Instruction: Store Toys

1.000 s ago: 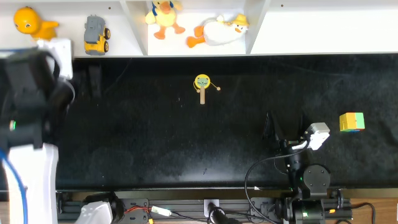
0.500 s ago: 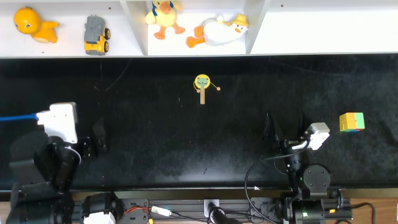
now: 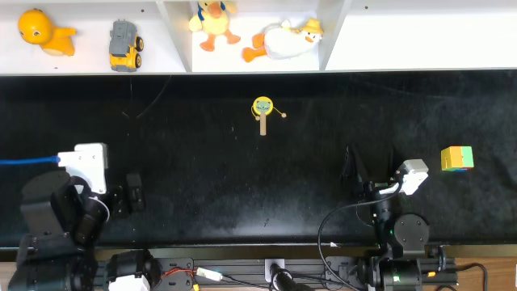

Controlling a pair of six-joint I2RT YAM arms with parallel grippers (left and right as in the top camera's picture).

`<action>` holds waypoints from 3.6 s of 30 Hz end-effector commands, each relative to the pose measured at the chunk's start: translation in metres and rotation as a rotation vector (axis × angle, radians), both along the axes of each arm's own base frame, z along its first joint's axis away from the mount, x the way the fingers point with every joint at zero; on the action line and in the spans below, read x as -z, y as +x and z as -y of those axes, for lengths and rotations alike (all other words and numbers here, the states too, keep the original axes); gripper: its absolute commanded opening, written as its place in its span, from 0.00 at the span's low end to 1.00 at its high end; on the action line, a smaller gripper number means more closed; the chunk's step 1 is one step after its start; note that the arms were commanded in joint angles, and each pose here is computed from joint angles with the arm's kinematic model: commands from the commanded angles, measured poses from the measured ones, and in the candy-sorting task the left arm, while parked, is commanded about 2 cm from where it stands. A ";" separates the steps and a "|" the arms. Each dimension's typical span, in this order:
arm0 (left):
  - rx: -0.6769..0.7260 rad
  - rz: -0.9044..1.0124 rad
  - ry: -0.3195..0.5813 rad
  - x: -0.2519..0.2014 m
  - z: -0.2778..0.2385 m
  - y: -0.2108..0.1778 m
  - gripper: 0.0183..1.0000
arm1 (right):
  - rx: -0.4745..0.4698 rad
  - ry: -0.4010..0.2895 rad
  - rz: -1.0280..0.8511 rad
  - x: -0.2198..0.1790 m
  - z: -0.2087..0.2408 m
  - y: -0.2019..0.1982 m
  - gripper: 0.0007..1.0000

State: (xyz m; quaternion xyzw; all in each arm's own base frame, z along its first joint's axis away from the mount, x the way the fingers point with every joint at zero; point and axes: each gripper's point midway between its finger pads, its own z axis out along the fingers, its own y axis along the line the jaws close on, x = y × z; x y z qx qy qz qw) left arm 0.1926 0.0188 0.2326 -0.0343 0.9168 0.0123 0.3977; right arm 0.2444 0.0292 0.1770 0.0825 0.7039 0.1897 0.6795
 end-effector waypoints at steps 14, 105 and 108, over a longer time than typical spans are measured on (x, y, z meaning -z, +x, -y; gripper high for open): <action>-0.035 0.470 -0.063 0.065 0.001 0.039 1.00 | 0.005 0.007 -0.001 0.003 0.000 0.000 0.99; -0.060 0.684 -0.076 0.075 -0.003 0.052 1.00 | -0.359 0.028 -0.107 -0.052 -0.059 -0.009 1.00; -0.060 0.684 -0.076 0.075 -0.003 0.052 1.00 | -0.438 -0.024 -0.160 -0.064 -0.071 0.002 1.00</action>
